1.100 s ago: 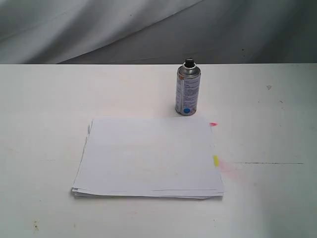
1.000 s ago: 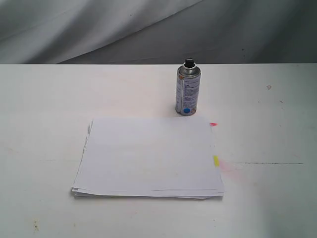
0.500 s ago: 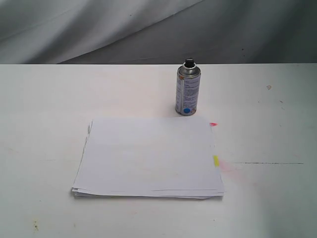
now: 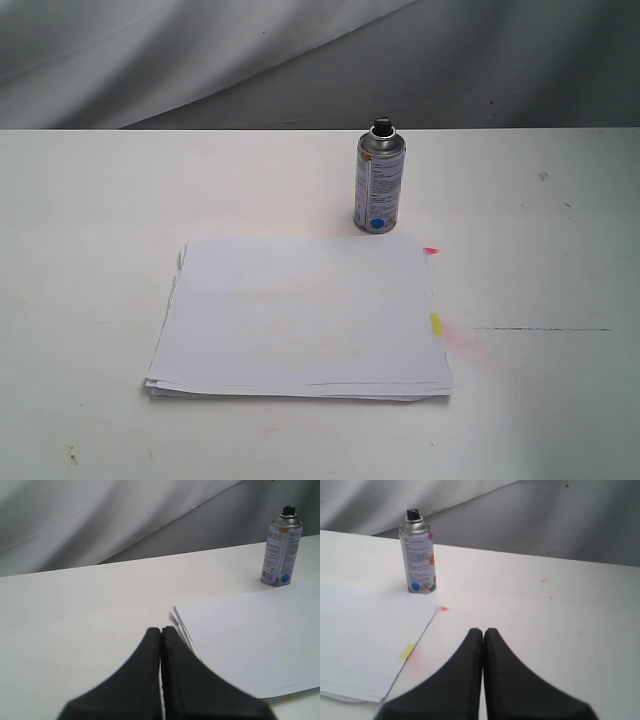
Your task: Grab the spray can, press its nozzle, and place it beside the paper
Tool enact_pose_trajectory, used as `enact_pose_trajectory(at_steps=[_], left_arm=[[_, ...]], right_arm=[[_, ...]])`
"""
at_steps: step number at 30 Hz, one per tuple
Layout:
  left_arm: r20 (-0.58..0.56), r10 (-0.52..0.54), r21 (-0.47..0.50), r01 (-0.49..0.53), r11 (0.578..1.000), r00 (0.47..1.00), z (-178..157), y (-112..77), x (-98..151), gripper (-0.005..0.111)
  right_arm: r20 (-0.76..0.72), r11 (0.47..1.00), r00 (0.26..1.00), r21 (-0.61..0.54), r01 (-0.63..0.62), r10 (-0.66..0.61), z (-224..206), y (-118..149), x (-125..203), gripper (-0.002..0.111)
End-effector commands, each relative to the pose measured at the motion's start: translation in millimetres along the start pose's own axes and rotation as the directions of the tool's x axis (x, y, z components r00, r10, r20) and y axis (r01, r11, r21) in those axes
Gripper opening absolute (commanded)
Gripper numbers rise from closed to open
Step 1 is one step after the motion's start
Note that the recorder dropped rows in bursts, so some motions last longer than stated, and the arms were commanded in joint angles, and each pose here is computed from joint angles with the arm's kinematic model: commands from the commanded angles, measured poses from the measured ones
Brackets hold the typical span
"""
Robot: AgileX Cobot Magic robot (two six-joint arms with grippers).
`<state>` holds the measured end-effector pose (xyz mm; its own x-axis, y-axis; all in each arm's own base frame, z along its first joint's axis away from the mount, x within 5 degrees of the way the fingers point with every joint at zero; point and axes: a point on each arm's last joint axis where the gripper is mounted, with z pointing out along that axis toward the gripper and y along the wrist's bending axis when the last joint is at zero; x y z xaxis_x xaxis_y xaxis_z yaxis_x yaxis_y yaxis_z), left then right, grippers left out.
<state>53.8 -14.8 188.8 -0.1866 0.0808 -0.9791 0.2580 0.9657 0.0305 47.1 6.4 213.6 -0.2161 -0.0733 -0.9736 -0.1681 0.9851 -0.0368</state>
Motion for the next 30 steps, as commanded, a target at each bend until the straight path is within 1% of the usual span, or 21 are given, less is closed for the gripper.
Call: enact_pose_trajectory(at_steps=[1, 3, 6, 11, 14, 17, 19, 22, 23, 24, 25, 26, 27, 30], left_arm=[[0.012, -0.005, -0.003, 0.005, 1.0, 1.0, 0.0, 0.1, 0.3, 0.0], [0.012, -0.005, -0.003, 0.005, 1.0, 1.0, 0.0, 0.1, 0.3, 0.0], [0.012, -0.005, -0.003, 0.005, 1.0, 1.0, 0.0, 0.1, 0.3, 0.0], [0.012, -0.005, -0.003, 0.005, 1.0, 1.0, 0.0, 0.1, 0.3, 0.0], [0.012, -0.005, -0.003, 0.005, 1.0, 1.0, 0.0, 0.1, 0.3, 0.0], [0.012, -0.005, -0.003, 0.005, 1.0, 1.0, 0.0, 0.1, 0.3, 0.0], [0.012, -0.005, -0.003, 0.005, 1.0, 1.0, 0.0, 0.1, 0.3, 0.0], [0.012, -0.005, -0.003, 0.005, 1.0, 1.0, 0.0, 0.1, 0.3, 0.0], [0.012, -0.005, -0.003, 0.005, 1.0, 1.0, 0.0, 0.1, 0.3, 0.0], [0.012, -0.005, -0.003, 0.005, 1.0, 1.0, 0.0, 0.1, 0.3, 0.0], [0.012, -0.005, -0.003, 0.005, 1.0, 1.0, 0.0, 0.1, 0.3, 0.0], [0.012, -0.005, -0.003, 0.005, 1.0, 1.0, 0.0, 0.1, 0.3, 0.0], [0.012, -0.005, -0.003, 0.005, 1.0, 1.0, 0.0, 0.1, 0.3, 0.0], [0.012, -0.005, -0.003, 0.005, 1.0, 1.0, 0.0, 0.1, 0.3, 0.0]], right_arm=[[0.058, 1.0, 0.998, 0.0, -0.016, 0.016, -9.9, -1.1, -37.5, 0.0], [0.056, 1.0, 0.998, 0.0, -0.016, 0.016, -9.1, -1.7, -54.4, 0.0], [0.015, 1.0, 1.0, -0.001, -0.015, 0.015, -0.6, -2.1, -73.4, 0.0], [-0.064, 1.0, 0.998, -0.002, -0.013, 0.013, 21.1, -2.3, -96.3, 0.0], [-0.054, 1.0, 0.998, -0.01, -0.014, 0.013, 39.3, -1.3, -104.9, 0.0], [-0.035, 0.998, 0.997, -0.015, -0.069, 0.068, 56.4, -0.2, -109.3, 0.0], [-0.03, 0.99, 0.99, -0.017, -0.141, 0.141, 69.3, 0.4, -110.0, 0.0], [-0.031, 0.979, 0.979, -0.017, -0.204, 0.204, 78.8, 1.0, -109.7, 0.0], [-0.018, 0.979, 0.98, -0.046, -0.198, 0.197, 84.0, 5.3, -111.1, 0.0], [-0.013, 0.984, 0.987, -0.069, -0.163, 0.163, 86.8, 9.0, -111.4, 0.0], [0.018, 0.986, 0.994, -0.134, -0.101, 0.105, 92.9, 19.2, -113.7, 0.0], [0.029, 0.983, 0.995, -0.162, -0.085, 0.091, 95.6, 23.9, -114.2, 0.0], [0.033, 0.973, 0.997, -0.22, -0.063, 0.072, 104.7, 35.3, -112.6, 0.0], [-0.003, 0.957, 0.999, -0.288, -0.044, 0.045, 128.3, 53.1, -101.5, 0.0]])
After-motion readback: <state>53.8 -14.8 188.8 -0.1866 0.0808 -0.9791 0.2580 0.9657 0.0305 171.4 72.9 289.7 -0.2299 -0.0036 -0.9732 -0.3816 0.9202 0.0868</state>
